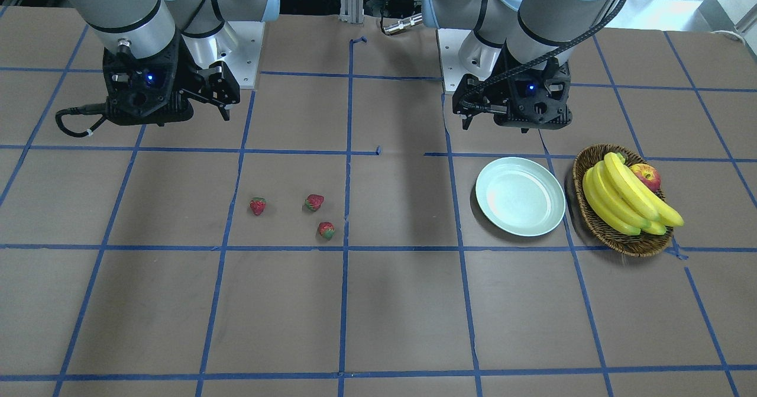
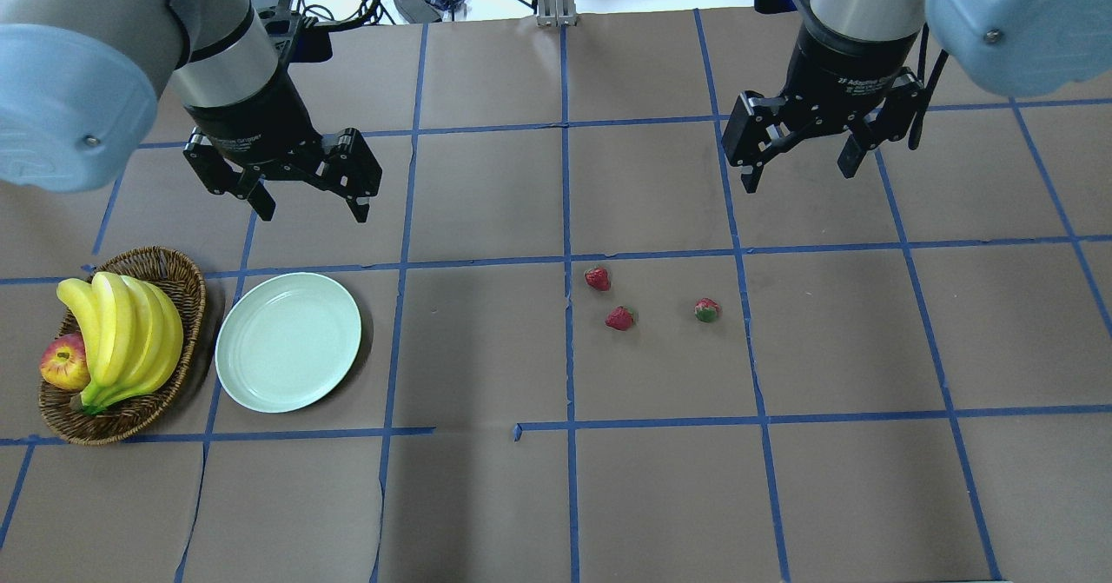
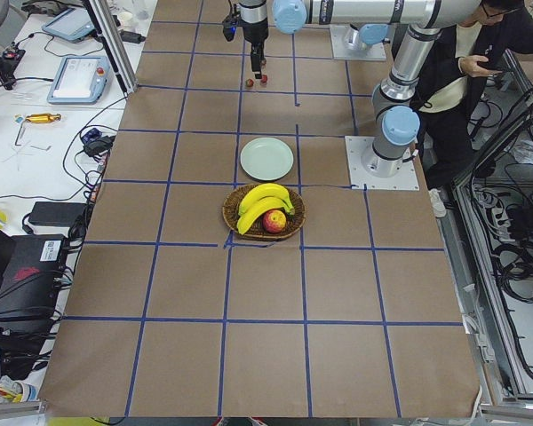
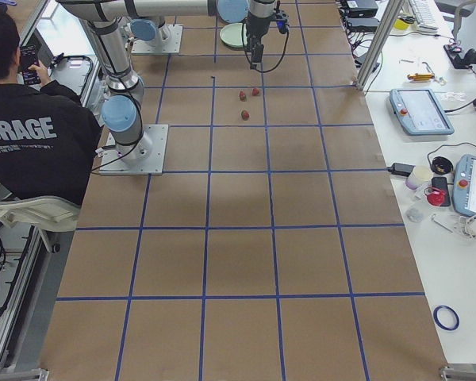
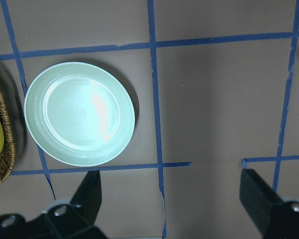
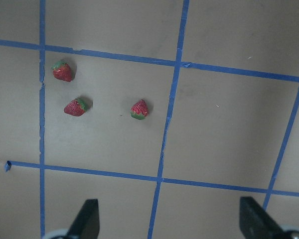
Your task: Collect all strawberries into plate
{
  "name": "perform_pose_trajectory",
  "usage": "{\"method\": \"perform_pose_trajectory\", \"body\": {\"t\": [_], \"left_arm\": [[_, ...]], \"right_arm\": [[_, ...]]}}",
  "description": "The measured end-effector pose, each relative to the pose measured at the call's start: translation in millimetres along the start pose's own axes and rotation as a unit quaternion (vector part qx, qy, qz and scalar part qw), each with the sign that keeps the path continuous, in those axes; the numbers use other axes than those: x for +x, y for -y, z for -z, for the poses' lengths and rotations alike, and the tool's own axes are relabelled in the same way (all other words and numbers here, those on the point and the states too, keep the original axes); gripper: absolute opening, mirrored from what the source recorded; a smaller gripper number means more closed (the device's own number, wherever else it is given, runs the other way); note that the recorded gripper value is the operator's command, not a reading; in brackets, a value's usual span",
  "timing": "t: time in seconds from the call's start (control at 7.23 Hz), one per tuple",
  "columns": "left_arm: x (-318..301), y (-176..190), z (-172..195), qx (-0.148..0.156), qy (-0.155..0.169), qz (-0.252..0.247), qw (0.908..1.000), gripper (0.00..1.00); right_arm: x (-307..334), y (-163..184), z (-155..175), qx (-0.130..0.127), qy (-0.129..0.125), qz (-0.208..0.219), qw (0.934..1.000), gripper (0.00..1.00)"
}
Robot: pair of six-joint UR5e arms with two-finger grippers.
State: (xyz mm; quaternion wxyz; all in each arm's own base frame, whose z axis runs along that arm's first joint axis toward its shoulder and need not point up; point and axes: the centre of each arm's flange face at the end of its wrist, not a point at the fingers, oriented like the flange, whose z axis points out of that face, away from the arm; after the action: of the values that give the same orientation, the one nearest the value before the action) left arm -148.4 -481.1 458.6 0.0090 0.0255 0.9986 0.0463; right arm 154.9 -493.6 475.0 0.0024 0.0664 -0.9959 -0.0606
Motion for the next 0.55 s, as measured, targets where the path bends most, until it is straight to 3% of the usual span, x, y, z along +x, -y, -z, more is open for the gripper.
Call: {"method": "perform_pose_trajectory", "body": {"t": [0.55], "left_arm": [[4.6, -3.2, -0.3, -0.003, 0.003, 0.022, 0.9998, 1.00]], "right_arm": [[0.5, 0.1, -0.8, 0.000, -0.003, 0.000, 1.0000, 1.00]]}}
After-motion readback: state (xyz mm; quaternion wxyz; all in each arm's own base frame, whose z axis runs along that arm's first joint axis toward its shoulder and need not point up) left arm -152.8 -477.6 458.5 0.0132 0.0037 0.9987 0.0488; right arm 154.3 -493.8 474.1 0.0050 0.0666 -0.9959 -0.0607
